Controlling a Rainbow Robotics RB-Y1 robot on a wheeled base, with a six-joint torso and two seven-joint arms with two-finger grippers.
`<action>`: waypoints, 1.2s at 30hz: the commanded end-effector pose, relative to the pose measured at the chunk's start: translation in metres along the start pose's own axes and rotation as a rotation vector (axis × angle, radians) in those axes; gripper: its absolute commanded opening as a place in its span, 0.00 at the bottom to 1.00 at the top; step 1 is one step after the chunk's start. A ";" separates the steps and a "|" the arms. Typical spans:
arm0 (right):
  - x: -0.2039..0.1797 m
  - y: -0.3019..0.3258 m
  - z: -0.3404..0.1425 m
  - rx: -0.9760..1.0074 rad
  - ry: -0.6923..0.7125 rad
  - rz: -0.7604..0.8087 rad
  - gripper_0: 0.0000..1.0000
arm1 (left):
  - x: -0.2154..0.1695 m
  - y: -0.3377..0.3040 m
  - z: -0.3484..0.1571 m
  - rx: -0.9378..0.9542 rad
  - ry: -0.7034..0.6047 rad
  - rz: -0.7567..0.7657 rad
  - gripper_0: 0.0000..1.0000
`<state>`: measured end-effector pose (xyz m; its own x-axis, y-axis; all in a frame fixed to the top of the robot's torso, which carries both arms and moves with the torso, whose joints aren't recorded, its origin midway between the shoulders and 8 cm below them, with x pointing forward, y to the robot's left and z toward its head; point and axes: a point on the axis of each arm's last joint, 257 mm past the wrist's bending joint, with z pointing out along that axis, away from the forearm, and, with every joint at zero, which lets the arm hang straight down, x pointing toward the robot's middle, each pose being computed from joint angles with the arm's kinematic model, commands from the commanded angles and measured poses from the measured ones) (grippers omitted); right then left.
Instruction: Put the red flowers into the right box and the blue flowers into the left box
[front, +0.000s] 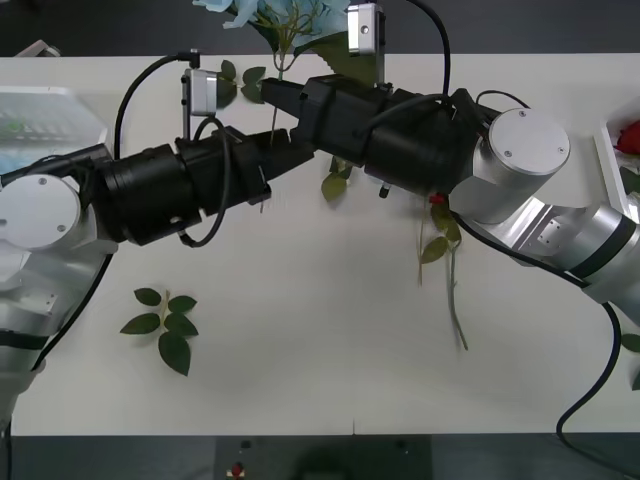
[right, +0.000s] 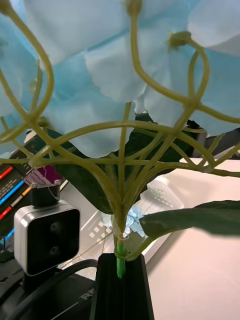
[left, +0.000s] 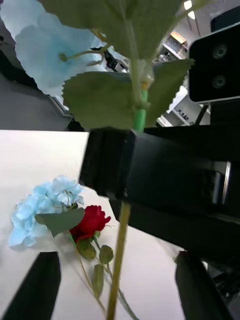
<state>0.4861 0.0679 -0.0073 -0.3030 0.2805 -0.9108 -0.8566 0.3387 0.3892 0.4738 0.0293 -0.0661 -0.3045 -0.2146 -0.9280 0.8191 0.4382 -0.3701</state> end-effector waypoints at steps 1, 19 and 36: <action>-0.011 0.006 0.001 -0.013 -0.007 -0.029 0.00 | -0.018 0.002 0.002 -0.011 -0.021 0.054 0.00; -0.012 0.004 -0.001 -0.008 -0.004 -0.035 0.00 | -0.020 0.003 -0.003 -0.004 -0.025 0.024 0.00; -0.021 -0.007 -0.019 -0.004 0.047 -0.169 0.99 | -0.032 0.032 -0.049 -0.056 0.021 0.026 0.00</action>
<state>0.4916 0.0499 -0.0028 -0.2162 0.2086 -0.9538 -0.8850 0.3708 0.2817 0.4809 0.0578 -0.0593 -0.3118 -0.2125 -0.9261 0.8094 0.4511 -0.3760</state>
